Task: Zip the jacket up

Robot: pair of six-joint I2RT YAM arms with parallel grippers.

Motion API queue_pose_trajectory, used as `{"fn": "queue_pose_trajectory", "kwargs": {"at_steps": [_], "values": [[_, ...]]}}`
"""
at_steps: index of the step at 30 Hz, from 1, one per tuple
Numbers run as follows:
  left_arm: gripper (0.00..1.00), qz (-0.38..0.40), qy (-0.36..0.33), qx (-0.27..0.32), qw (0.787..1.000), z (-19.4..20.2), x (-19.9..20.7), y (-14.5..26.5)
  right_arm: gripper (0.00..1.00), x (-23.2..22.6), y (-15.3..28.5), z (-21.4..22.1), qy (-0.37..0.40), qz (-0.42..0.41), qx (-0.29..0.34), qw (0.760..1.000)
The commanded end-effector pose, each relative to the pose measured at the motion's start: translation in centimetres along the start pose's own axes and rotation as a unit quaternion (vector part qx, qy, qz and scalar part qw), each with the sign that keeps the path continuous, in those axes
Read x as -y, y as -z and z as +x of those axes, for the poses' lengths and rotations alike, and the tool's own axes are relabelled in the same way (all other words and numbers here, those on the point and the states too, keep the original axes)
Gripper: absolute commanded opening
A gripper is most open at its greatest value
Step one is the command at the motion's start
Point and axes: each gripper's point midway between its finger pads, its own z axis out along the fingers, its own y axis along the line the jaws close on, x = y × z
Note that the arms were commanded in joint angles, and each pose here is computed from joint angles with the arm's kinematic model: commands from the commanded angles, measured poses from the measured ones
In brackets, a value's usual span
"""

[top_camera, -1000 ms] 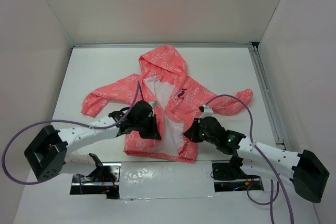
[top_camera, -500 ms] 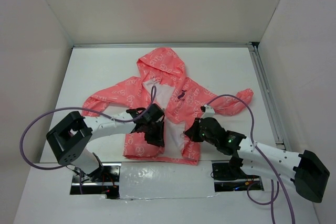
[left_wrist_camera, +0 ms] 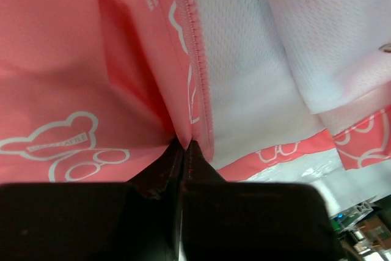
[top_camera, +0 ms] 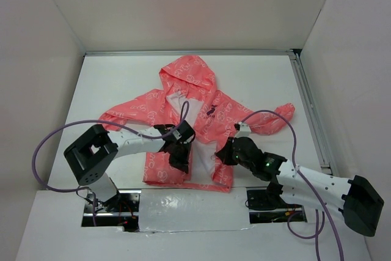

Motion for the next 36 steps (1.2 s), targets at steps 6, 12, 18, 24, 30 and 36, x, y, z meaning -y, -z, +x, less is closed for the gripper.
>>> {"fn": "queue_pose_trajectory", "kwargs": {"at_steps": [6,12,18,24,30,36], "values": [[0.00,0.041,-0.023,0.056,0.997,-2.1,3.0,3.7,0.00,-3.4,0.4,-1.7,0.025,-0.062,0.019,0.998],[0.00,0.125,-0.032,0.170,0.977,-4.3,5.5,9.7,0.00,-7.8,2.0,-3.7,0.047,-0.171,0.058,0.983],[0.00,0.179,-0.045,0.277,0.943,-5.5,6.3,14.9,0.00,-12.2,4.8,-5.2,0.077,-0.284,0.089,0.952],[0.00,0.233,-0.045,0.359,0.902,-5.4,6.4,19.0,0.00,-15.0,7.3,-5.7,0.088,-0.359,0.092,0.925],[0.00,0.280,-0.062,0.404,0.868,-4.9,6.5,21.0,0.00,-16.2,8.8,-4.7,0.125,-0.415,0.082,0.897],[0.00,0.313,-0.079,0.426,0.846,-4.6,7.1,21.9,0.00,-17.0,8.9,-4.5,0.133,-0.433,0.079,0.888]]}}
